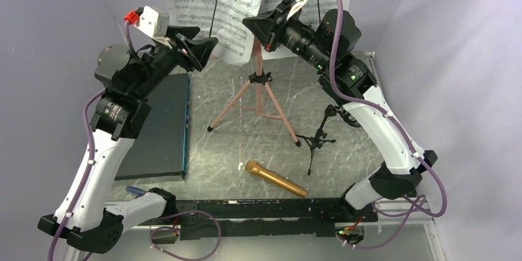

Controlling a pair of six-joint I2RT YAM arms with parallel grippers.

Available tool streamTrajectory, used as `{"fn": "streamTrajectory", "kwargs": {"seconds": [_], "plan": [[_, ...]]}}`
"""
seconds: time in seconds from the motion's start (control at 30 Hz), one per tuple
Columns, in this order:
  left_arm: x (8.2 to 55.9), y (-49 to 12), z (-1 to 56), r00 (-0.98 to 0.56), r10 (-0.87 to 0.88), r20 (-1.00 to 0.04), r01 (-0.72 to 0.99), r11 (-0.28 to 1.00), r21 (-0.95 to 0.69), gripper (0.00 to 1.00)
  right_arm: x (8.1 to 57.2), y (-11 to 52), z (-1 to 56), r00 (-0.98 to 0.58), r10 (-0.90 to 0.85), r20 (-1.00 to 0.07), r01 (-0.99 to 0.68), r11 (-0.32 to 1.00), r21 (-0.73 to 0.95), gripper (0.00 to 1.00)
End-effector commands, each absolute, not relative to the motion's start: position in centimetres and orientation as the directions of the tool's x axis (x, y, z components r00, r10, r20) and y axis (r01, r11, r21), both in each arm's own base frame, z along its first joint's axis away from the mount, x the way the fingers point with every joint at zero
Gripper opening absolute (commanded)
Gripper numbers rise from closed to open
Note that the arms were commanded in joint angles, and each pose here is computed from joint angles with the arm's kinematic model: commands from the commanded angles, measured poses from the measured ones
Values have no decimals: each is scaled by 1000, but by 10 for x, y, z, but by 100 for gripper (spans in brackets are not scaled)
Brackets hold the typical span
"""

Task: Set up the instrument practice props

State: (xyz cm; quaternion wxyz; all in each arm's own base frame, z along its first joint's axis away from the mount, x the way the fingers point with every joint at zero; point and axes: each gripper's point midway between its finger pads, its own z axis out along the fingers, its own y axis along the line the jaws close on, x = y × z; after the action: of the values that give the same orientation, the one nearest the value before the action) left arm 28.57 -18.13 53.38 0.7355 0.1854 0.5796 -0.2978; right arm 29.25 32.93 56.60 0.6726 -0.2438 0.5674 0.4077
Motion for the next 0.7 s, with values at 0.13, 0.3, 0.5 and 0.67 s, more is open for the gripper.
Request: {"fn": "streamTrajectory", "kwargs": {"seconds": [0.13, 0.3, 0.5, 0.67], "plan": [[277, -171, 538, 184, -219, -958, 626, 778, -57, 65, 293, 317, 599, 122, 304, -945, -800, 594, 88, 0], [279, -171, 530, 165, -203, -965, 619, 783, -59, 65, 291, 311, 609, 162, 286, -944, -790, 611, 50, 0], [281, -169, 523, 150, -184, -971, 606, 794, -57, 66, 289, 305, 613, 178, 247, -953, -778, 628, 18, 0], [283, -167, 520, 143, -174, -974, 596, 801, -55, 67, 295, 312, 603, 153, 193, -969, -783, 622, 0, 0]]}}
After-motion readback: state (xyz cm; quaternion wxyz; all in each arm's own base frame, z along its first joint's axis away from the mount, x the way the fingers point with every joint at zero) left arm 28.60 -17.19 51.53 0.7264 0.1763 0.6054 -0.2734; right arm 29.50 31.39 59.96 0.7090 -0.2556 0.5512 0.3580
